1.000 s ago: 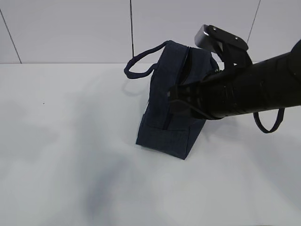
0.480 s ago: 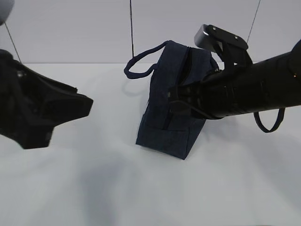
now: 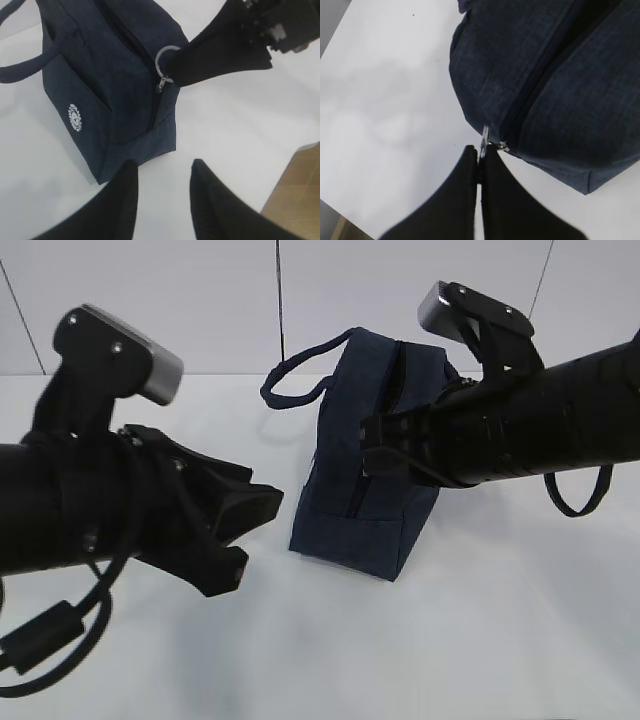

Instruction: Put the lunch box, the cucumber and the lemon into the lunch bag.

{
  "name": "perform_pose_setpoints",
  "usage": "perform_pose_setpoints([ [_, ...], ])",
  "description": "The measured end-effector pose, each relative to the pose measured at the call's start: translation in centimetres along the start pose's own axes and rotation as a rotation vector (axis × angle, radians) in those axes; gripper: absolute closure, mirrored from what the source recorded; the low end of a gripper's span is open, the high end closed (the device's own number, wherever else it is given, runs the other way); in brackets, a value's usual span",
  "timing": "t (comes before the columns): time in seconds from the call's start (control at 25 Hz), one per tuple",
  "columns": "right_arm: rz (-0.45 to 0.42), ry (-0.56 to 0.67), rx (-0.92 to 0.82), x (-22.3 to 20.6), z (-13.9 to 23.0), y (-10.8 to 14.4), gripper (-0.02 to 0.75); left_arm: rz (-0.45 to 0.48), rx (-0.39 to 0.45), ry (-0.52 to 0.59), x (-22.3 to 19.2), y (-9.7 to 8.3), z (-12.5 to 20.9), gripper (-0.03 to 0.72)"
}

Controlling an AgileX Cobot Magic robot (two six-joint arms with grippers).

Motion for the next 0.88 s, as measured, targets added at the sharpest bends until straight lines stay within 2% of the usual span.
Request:
perform_pose_setpoints([
  [0.24, 0.000, 0.000, 0.002, 0.0, 0.0, 0.0, 0.737, 0.010, -0.025, 0.026, -3.7, 0.0, 2.1, 0.432],
  [0.52, 0.000, 0.000, 0.003, 0.0, 0.0, 0.0, 0.737, 0.019, -0.020, -0.041, -6.6, 0.2, 3.0, 0.431],
  [0.72, 0.000, 0.000, 0.003, 0.0, 0.0, 0.0, 0.737, -0.038, 0.014, -0.106, -7.7, 3.0, 3.0, 0.420],
  [0.88, 0.000, 0.000, 0.003, 0.0, 0.0, 0.0, 0.737, -0.082, 0.037, -0.137, -8.3, 5.1, 3.3, 0.349],
])
Point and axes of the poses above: a point on each arm's last joint axis where the gripper is mounted, x pointing back along that axis away from the gripper, y along the wrist's bending axis when the last joint is at zero, z = x × y, the point moved 7 cm from there along -x, pointing out along that axis toward the gripper, and after that the axes turned 1 degree about -x, right-handed, at the moved point
